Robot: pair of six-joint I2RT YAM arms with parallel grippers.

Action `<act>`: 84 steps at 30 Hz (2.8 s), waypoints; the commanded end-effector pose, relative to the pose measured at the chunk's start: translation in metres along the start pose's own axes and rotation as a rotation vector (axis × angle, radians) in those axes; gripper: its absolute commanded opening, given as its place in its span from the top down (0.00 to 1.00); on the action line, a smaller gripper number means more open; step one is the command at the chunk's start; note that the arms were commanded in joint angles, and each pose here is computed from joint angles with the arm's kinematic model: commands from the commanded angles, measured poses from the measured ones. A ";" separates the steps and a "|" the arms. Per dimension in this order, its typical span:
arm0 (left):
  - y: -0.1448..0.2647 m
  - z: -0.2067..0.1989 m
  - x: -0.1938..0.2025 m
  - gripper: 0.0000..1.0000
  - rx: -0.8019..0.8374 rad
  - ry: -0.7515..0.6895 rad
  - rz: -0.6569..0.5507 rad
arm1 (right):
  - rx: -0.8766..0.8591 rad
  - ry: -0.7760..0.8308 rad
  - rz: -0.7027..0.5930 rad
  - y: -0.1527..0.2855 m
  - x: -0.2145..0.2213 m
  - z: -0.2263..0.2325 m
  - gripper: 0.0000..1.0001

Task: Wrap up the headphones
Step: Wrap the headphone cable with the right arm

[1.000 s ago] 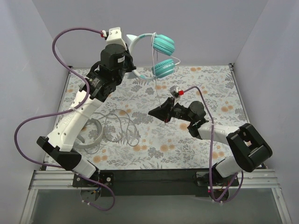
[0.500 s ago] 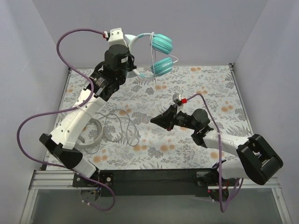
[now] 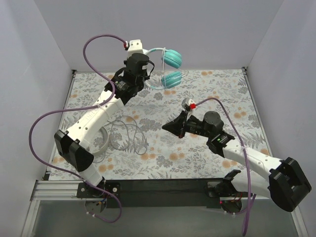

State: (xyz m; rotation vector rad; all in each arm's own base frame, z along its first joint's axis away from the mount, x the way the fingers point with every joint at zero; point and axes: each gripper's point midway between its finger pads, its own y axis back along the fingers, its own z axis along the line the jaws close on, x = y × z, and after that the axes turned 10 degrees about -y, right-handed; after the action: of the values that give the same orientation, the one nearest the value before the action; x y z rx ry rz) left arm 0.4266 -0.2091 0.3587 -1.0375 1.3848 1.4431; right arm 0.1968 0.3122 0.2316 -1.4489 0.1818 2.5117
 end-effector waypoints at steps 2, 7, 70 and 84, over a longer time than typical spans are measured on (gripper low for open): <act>-0.001 0.005 -0.013 1.00 -0.038 0.037 -0.055 | 0.115 0.098 0.053 -0.002 -0.031 -0.004 0.99; -0.012 0.001 0.016 1.00 -0.058 -0.008 0.009 | 0.257 0.145 0.128 0.004 -0.039 -0.024 0.99; 0.041 -0.046 0.114 1.00 0.113 -0.236 0.179 | 0.788 0.473 0.150 0.033 -0.166 -0.086 0.98; 0.041 -0.045 0.115 1.00 0.105 -0.242 0.178 | 0.796 0.489 0.158 0.035 -0.175 -0.083 0.92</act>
State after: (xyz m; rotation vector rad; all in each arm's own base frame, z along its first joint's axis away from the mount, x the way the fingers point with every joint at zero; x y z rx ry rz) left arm 0.3595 -0.2554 0.2255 -0.5695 1.3873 1.6143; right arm 0.3327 0.2360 0.3070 -1.6283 1.3217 1.8353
